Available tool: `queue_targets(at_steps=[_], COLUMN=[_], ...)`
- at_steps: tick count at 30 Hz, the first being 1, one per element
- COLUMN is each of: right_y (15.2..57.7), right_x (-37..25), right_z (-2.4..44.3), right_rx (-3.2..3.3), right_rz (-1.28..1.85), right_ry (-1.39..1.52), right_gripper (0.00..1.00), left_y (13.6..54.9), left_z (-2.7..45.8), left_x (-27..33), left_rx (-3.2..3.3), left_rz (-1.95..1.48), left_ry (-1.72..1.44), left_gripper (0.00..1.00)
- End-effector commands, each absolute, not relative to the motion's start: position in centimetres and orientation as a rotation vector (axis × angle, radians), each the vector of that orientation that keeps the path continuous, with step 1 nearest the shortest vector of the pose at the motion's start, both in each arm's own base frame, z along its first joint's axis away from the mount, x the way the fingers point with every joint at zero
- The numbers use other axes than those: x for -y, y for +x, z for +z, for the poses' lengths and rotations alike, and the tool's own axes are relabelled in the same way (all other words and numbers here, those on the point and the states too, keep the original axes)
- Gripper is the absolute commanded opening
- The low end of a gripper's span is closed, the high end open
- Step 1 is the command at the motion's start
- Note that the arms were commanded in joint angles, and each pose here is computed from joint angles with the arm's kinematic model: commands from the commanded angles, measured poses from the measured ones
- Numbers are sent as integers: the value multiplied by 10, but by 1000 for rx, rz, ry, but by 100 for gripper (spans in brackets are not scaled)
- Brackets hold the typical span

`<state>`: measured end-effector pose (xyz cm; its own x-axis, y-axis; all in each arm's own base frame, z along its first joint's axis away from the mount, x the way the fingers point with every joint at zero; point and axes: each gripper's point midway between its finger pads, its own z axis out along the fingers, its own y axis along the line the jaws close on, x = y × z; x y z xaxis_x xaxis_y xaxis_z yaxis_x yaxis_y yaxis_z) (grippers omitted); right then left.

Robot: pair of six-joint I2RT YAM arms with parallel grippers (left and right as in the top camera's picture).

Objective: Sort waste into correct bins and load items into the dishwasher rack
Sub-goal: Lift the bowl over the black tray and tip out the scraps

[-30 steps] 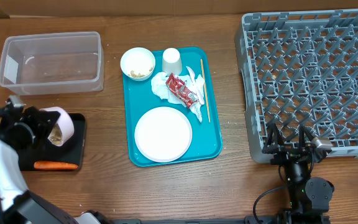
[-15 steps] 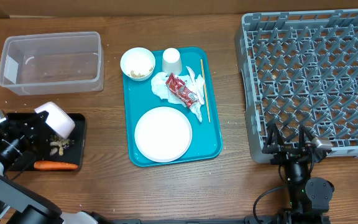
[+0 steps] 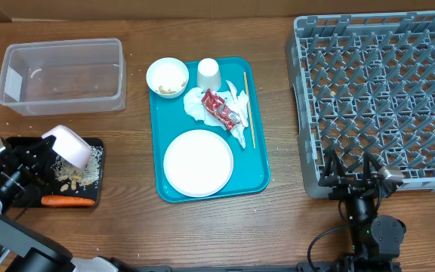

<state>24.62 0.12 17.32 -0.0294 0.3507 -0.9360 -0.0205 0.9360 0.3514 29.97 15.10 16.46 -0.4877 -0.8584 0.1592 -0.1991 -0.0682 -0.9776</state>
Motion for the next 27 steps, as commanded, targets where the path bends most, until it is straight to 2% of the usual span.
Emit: queue_targets(at_steps=[1, 17, 24, 27], right_y=[246, 246, 246, 246], right_x=[3, 3, 3, 3], right_z=[171, 171, 171, 171], right_rx=[-1574, -1574, -1574, -1574], right_rz=[285, 285, 285, 285], right_ry=[274, 274, 274, 274], right_gripper=[100, 100, 100, 100], left_y=[296, 296, 298, 300], left_z=[163, 205, 250, 276], left_x=[-158, -140, -109, -69], left_rx=[-1617, -1621, -1794, -1892], left_rz=[-1646, -1624, -1319, -1104], left_ry=[-1210, -890, -696, -507], left_gripper=[4, 4, 4, 4])
